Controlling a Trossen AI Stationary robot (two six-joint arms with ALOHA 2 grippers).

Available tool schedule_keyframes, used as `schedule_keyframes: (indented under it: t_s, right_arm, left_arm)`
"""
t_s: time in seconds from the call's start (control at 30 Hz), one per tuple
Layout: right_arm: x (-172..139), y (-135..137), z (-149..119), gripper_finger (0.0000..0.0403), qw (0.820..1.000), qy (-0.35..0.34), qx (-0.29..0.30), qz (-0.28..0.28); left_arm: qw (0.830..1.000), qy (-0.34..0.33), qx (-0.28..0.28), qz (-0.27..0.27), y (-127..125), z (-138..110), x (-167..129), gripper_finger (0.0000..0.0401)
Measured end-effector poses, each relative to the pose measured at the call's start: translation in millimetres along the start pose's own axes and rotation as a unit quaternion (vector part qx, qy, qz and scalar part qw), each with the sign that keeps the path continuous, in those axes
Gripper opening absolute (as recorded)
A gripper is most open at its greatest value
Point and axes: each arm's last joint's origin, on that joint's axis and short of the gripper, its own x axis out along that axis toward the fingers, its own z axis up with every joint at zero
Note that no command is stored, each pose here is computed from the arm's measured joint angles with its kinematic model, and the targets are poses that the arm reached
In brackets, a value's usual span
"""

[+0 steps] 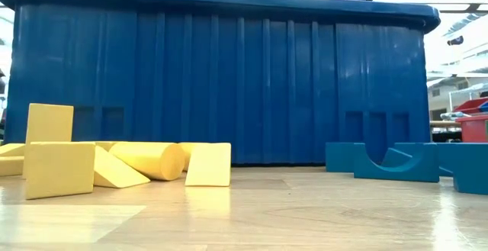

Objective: Sort blocks
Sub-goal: Remove the blue block from the blue bin

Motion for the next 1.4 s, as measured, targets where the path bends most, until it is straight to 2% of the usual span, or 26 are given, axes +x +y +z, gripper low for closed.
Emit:
schedule_keyframes:
  t_s: [0.17,0.33,0.53,0.7,0.87,1.03,1.23,1.4]
  right_arm:
    - [-63.4,-6.3,9.2,0.0116,0.994,-0.095,0.052,-0.003]
    - [-139.5,8.2,6.3,0.0116,0.969,-0.218,0.119,0.012]
    - [-213.7,56.3,-9.0,0.0116,0.925,-0.340,0.149,0.083]
    - [-245.2,106.9,-15.7,0.0116,0.902,-0.370,0.165,0.151]
    - [-256.3,159.1,-15.3,0.0116,0.898,-0.354,0.177,0.194]
    - [-245.1,204.9,-21.8,0.0116,0.925,-0.259,0.194,0.198]
    - [-204.3,253.5,-28.6,0.0116,0.956,-0.145,0.194,0.164]
    - [-161.7,280.5,-29.4,0.0117,0.975,-0.099,0.181,0.088]
  left_arm:
    - [1.000,0.001,0.000,0.004,0.2,-0.2,0.0,0.0218]
    - [1.000,0.002,-0.005,0.008,0.5,-0.1,-0.1,0.0218]
    - [1.000,0.002,-0.013,0.008,0.5,-0.2,-0.1,0.0218]
    - [1.000,0.003,-0.026,0.008,0.4,-0.2,-0.1,0.0218]
    - [0.999,0.002,-0.036,0.008,0.5,-0.2,-0.1,0.0218]
    - [0.999,0.002,-0.037,0.008,0.5,-0.2,-0.1,0.0218]
    - [0.999,0.002,-0.037,0.008,0.5,-0.1,-0.1,0.0218]
    - [0.999,0.001,-0.037,0.009,0.5,0.0,-0.1,0.0218]
